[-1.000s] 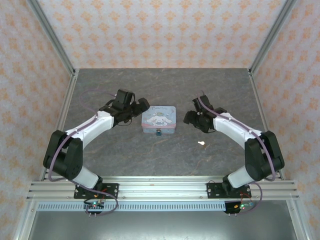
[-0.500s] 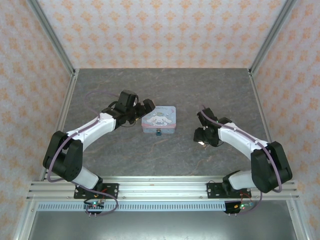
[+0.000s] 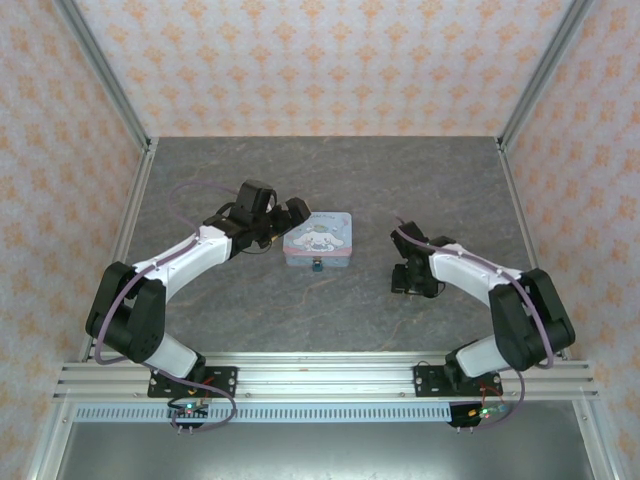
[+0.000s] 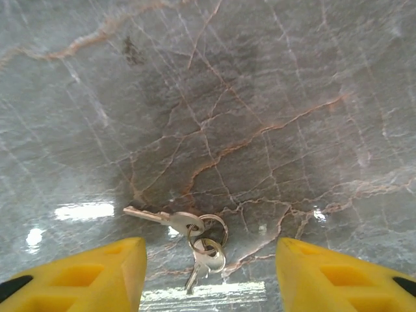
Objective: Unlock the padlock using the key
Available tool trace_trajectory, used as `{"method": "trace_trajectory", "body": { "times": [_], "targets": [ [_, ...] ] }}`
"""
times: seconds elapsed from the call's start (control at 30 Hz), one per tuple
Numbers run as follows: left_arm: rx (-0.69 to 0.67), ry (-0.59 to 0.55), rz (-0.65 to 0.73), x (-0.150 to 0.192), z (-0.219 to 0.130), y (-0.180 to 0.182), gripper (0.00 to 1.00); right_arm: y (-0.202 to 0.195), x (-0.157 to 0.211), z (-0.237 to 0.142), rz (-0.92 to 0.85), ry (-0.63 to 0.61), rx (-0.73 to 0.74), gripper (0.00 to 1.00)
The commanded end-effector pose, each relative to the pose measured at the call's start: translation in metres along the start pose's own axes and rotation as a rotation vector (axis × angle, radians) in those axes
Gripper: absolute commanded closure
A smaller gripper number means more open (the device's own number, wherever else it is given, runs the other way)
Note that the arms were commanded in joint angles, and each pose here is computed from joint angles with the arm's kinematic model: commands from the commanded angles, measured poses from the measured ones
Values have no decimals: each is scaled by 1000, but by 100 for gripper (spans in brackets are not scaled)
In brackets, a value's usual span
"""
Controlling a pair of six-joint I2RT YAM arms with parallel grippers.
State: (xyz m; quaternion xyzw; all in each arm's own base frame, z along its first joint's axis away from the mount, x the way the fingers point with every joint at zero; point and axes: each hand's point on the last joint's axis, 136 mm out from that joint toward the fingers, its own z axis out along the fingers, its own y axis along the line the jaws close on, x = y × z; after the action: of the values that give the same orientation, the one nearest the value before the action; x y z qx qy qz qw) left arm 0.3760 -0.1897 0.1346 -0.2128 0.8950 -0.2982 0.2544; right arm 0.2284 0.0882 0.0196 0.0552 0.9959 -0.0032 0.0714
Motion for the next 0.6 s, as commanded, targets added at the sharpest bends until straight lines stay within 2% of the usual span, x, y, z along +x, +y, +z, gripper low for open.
{"method": "trace_trajectory", "body": {
  "times": [0.0,0.3,0.47,0.57],
  "targets": [
    [30,-5,1,0,-4,-7,0,-2,-3,-1,-29,5,32,47],
    [29,2,-14,1,3,-5,0,1,-5,8,-51,50,56,55],
    [33,-1,-11,1,1,-6,0,4,-5,13,-60,74,55,70],
    [35,0,-10,1,-1,-6,0,5,-2,15,-55,91,44,84]
  ]
}}
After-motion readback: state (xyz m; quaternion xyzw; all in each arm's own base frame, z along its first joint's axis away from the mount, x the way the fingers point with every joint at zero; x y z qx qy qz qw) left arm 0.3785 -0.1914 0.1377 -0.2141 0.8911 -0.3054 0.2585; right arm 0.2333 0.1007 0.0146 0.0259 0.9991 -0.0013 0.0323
